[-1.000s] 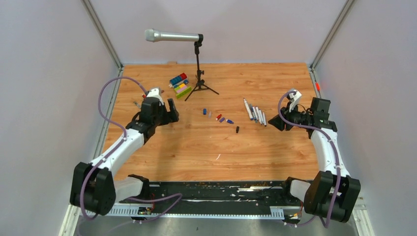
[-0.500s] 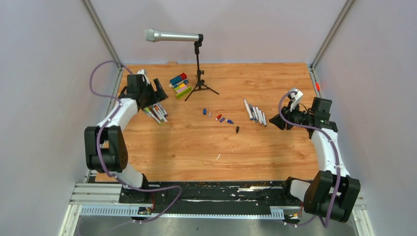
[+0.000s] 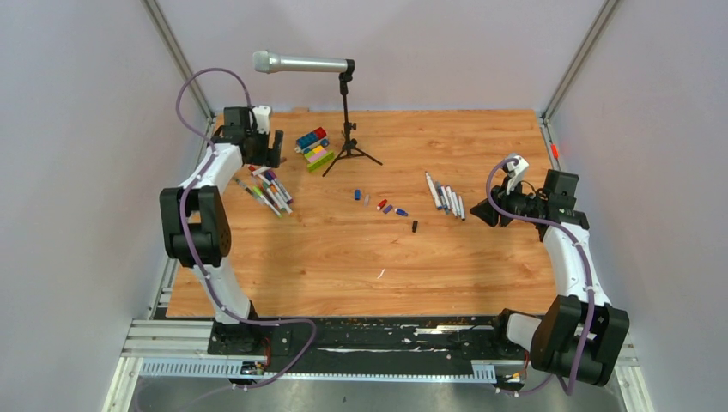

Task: Open the pen caps
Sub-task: Pick up the pen from the center of the board.

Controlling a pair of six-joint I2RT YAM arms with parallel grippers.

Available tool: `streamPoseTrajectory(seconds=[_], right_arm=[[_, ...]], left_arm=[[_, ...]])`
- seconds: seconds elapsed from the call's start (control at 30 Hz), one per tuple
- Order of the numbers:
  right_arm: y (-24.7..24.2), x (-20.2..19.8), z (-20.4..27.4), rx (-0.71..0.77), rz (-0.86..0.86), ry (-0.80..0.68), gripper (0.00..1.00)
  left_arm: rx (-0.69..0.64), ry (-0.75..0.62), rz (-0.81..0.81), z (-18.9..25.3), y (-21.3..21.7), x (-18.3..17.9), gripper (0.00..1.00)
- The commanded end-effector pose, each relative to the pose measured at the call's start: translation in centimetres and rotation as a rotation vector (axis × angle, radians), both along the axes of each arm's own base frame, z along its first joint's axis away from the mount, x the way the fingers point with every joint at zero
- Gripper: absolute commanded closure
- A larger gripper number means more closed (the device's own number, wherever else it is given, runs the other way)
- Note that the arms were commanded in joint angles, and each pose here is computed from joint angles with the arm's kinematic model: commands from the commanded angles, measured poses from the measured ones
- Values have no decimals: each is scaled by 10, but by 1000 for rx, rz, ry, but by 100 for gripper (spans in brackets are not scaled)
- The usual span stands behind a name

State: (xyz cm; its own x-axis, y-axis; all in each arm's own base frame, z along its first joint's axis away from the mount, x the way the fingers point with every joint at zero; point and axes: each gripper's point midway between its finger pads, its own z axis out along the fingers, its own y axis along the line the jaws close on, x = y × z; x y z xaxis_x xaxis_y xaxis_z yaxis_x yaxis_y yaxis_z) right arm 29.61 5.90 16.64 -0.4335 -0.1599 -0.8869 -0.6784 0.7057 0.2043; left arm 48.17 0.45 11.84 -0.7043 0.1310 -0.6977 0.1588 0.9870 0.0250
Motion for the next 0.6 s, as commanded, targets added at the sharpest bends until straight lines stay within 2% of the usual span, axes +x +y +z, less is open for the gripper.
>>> streamPoseTrajectory(seconds=[0.0, 0.07, 0.13, 0.57], right_arm=[[-1, 7, 8, -3, 12, -51, 65], [-1, 7, 8, -3, 11, -50, 65], [-1, 7, 8, -4, 11, -50, 65], [-2, 8, 6, -5, 11, -40, 65]], left_arm=[[150, -47, -106, 1, 15, 33, 12], [177, 13, -159, -13, 16, 36, 20], [197, 60, -178, -27, 19, 40, 25], [195, 121, -218, -57, 18, 56, 48]])
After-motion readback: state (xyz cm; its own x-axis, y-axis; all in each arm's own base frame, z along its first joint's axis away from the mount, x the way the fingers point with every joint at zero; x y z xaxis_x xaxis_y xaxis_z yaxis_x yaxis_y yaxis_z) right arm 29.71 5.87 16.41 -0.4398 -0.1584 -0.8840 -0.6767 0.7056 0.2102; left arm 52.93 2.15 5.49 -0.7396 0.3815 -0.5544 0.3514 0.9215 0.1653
